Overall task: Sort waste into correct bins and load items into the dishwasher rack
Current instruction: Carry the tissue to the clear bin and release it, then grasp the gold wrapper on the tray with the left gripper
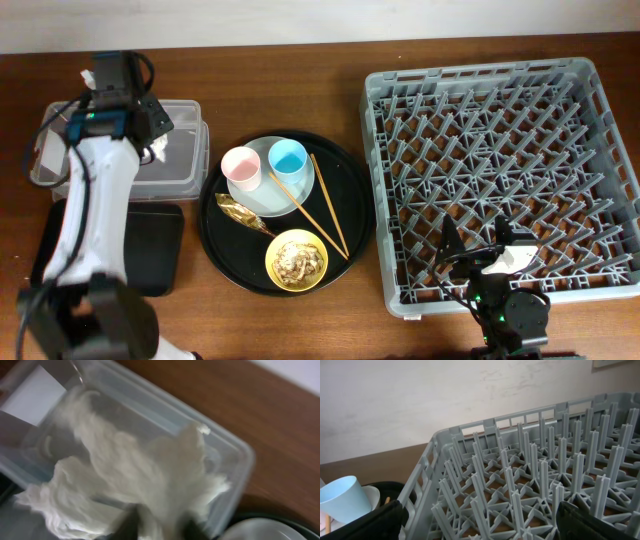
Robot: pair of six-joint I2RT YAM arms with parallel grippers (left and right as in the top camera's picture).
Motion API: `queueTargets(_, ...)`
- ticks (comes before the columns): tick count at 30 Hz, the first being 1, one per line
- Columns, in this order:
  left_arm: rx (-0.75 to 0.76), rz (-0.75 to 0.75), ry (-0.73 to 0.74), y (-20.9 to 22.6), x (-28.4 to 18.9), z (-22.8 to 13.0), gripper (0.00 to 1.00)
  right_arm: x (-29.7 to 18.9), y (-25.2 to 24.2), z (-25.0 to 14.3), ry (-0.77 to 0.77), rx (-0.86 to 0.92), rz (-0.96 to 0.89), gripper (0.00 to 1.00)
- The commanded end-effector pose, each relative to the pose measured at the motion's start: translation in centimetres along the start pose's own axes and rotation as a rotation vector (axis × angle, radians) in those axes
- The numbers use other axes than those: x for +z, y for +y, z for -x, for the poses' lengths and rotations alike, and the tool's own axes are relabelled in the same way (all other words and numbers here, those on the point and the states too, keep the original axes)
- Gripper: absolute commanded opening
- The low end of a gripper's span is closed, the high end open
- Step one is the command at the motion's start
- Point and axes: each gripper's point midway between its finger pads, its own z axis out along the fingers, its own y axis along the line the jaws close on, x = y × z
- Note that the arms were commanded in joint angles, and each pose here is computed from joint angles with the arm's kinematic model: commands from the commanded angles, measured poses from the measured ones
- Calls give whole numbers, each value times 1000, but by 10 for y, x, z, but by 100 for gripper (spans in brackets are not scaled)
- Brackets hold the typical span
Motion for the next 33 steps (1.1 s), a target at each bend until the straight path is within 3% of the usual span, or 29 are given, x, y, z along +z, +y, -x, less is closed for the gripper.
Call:
queueTargets(1, 8, 57, 60, 10, 37, -14, 94, 0, -3, -2, 4, 1, -10, 99)
queueTargets(4, -4, 53, 48, 13, 32, -8, 96, 0, -3, -2, 4, 1, -10, 98)
queueTargets(8, -14, -77, 71, -2, -3, -6, 70, 0, -3, -2, 4, 1, -10, 98)
queueTargets(9, -15, -133, 91, -9, -16, -10, 55, 0, -3, -2, 4, 1, -10, 98)
queueTargets(10, -16, -177, 115, -14, -25, -16, 24, 0, -3, -2, 4, 1, -10, 98)
queueTargets(11, -16, -227, 144, -19, -35, -22, 1, 0, -3, -2, 4, 0, -10, 98)
queueTargets(13, -19, -420, 285, -45, -65, -51, 0, 0, -3, -2, 4, 1, -10, 98)
queueTargets(15, -14, -504, 395, -59, -80, -74, 0, 0, -3, -2, 4, 1, -10, 98)
queueTargets(19, 72, -428, 567, -63, -80, -137, 1, 0, -3, -2, 4, 1, -10, 98)
queueTargets(20, 104, -416, 607, -66, -79, -156, 14, 0, -3, -2, 4, 1, -10, 99)
queueTargets(21, 122, -406, 639, -69, -77, -172, 20, 0, -3, -2, 4, 1, -10, 98)
queueTargets(26, 153, -282, 709, -72, -54, -244, 34, 0, -3, -2, 4, 1, -10, 98)
queueTargets(28, 141, -259, 705, -72, -48, -253, 71, 0, -3, -2, 4, 1, -10, 99)
queueTargets(29, 129, -261, 701, -74, -45, -258, 76, 0, -3, -2, 4, 1, -10, 98)
queueTargets(31, 131, -272, 687, -77, -40, -260, 75, 0, -3, -2, 4, 1, -10, 98)
queueTargets(33, 120, -279, 663, -78, -32, -261, 67, 0, -3, -2, 4, 1, -10, 98)
